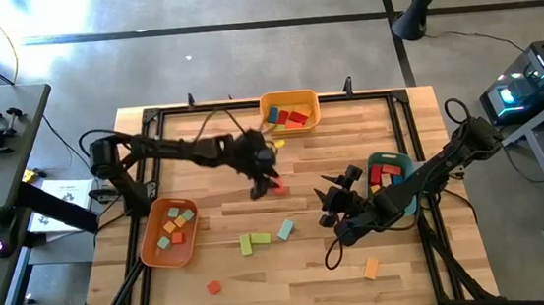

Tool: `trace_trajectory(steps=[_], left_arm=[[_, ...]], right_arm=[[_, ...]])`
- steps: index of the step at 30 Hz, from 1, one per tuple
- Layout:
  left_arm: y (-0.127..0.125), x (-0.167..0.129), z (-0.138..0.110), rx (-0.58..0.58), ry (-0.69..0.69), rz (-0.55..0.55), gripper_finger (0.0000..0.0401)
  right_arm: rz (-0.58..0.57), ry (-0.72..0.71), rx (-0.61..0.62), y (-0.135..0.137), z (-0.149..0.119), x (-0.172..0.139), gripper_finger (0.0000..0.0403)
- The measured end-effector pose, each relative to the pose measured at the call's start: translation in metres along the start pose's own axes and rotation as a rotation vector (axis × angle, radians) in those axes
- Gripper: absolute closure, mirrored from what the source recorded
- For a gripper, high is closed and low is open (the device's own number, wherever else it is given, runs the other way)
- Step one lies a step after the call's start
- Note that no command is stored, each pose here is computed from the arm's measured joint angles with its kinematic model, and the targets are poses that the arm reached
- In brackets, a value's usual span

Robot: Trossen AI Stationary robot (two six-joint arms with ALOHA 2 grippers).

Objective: Sort blocks by size
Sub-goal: Put the orange thick rectangular block into the blue bin

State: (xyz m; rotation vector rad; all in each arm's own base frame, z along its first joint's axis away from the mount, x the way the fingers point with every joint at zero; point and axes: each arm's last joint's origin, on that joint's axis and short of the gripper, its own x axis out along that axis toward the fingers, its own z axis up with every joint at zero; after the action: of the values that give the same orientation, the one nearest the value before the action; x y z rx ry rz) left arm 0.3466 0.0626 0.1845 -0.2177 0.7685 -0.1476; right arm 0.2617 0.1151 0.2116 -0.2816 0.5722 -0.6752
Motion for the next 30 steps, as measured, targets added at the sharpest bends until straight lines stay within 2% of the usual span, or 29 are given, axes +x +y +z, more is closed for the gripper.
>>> trace_trajectory(steps=[4, 7, 11, 15, 19, 24, 30], left_arm=[[-0.038, 0.011, 0.007, 0.306, -0.071, -0.067, 0.0241], [-0.057, 0.016, 0.010, 0.404, -0.114, -0.015, 0.0241], [-0.066, 0.024, 0.011, 0.424, -0.144, 0.076, 0.0235], [-0.067, 0.044, 0.003, 0.405, -0.136, 0.055, 0.0209], [-0.058, 0.066, -0.010, 0.390, -0.083, 0.056, 0.0165], [-0.044, 0.084, -0.006, 0.442, -0.040, 0.085, 0.0109], [-0.027, 0.097, 0.000, 0.520, 0.117, 0.089, 0.0088]], right_arm=[[0.000, 0.000, 0.000, 0.000, 0.000, 0.000, 0.0211], [0.003, -0.002, -0.005, 0.001, 0.000, -0.001, 0.0211], [-0.002, -0.020, -0.030, 0.003, -0.002, -0.007, 0.0211], [-0.003, -0.036, -0.078, 0.003, -0.006, -0.018, 0.0211], [0.006, -0.061, -0.071, 0.001, -0.006, -0.029, 0.0211], [0.012, -0.081, -0.038, -0.006, -0.003, -0.037, 0.0211], [0.009, -0.083, -0.029, -0.008, -0.003, -0.038, 0.0211]])
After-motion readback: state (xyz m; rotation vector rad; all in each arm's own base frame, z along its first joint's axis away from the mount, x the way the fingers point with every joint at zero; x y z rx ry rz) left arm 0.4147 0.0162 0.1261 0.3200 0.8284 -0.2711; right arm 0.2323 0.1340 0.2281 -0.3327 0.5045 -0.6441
